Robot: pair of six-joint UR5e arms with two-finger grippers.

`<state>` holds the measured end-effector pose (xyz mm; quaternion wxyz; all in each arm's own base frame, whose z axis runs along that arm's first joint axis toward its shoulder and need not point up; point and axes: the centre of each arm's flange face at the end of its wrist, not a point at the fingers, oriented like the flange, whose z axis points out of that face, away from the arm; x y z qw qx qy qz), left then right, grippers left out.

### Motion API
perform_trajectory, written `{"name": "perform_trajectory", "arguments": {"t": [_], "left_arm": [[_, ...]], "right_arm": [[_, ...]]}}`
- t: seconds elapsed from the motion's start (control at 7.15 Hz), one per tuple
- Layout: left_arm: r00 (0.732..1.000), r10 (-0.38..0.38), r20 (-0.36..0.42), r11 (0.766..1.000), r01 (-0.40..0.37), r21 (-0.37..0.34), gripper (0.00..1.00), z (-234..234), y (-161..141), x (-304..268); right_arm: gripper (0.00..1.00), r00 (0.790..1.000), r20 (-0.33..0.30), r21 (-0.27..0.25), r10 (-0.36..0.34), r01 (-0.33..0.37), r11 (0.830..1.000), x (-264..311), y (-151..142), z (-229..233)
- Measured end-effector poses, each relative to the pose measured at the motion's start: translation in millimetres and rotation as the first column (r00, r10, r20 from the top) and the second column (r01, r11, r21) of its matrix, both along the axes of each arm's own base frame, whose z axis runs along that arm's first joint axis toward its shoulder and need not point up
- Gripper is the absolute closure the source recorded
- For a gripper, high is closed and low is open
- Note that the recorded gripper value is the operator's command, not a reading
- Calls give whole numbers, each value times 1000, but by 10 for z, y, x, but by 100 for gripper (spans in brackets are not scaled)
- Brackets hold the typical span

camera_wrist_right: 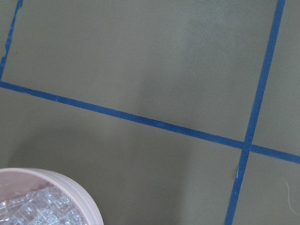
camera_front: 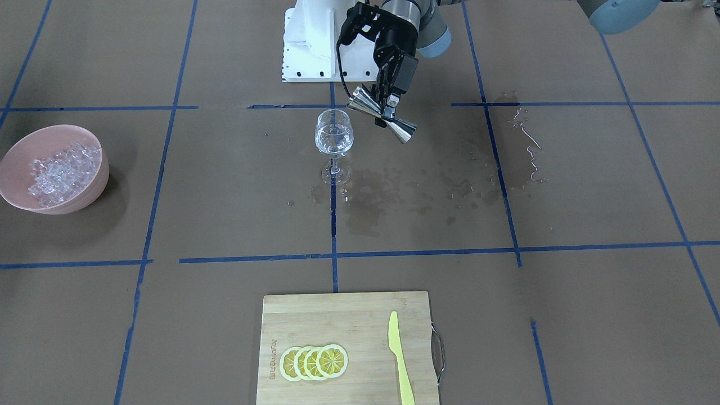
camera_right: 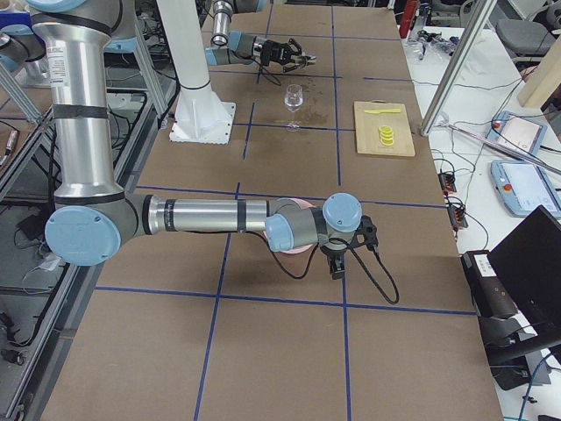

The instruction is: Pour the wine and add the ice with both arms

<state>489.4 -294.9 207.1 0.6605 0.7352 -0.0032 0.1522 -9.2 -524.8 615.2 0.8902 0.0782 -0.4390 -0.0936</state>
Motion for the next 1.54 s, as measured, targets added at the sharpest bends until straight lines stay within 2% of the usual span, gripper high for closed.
{"name": "perform_trajectory", "arguments": {"t": [0.14, 0.28, 0.42, 0.56, 0.7, 0.98, 1.26, 1.4, 1.54], "left_arm": [[988, 19, -155, 1000, -21, -11, 100, 278, 4, -140], [946, 42, -321, 998, -52, -22, 100, 646, 30, -312], [890, 60, -453, 996, -84, -32, 100, 1082, 63, -508], [833, 69, -549, 994, -107, -37, 100, 1603, 100, -757], [781, 71, -620, 992, -122, -39, 100, 2045, 129, -967], [712, 57, -700, 986, -148, -70, 100, 2839, 161, -1227], [621, 35, -783, 979, -180, -99, 100, 3473, 237, -1734], [587, 31, -809, 975, -196, -105, 100, 3651, 280, -1912], [580, 31, -814, 971, -209, -113, 100, 3779, 314, -1967]], "right_arm": [[0, 1000, 0, 4, 3, -3, 1000, -3, -28, -36], [0, 1000, 2, 3, 10, -10, 1000, -13, -57, -84], [0, 1000, 3, -1, 17, -17, 1000, -26, -80, -125], [0, 1000, 5, 0, 18, -18, 1000, -43, -92, -156], [0, 1000, 6, 3, 18, -18, 1000, -58, -99, -186], [0, 1000, 6, 8, 13, -13, 1000, -86, -102, -213], [0, 1000, 7, 10, 12, -12, 1000, -92, -102, -227], [0, 1000, 7, 10, 13, -14, 1000, -93, -103, -238], [0, 1000, 9, 8, 19, -19, 1000, -93, -102, -267]]}}
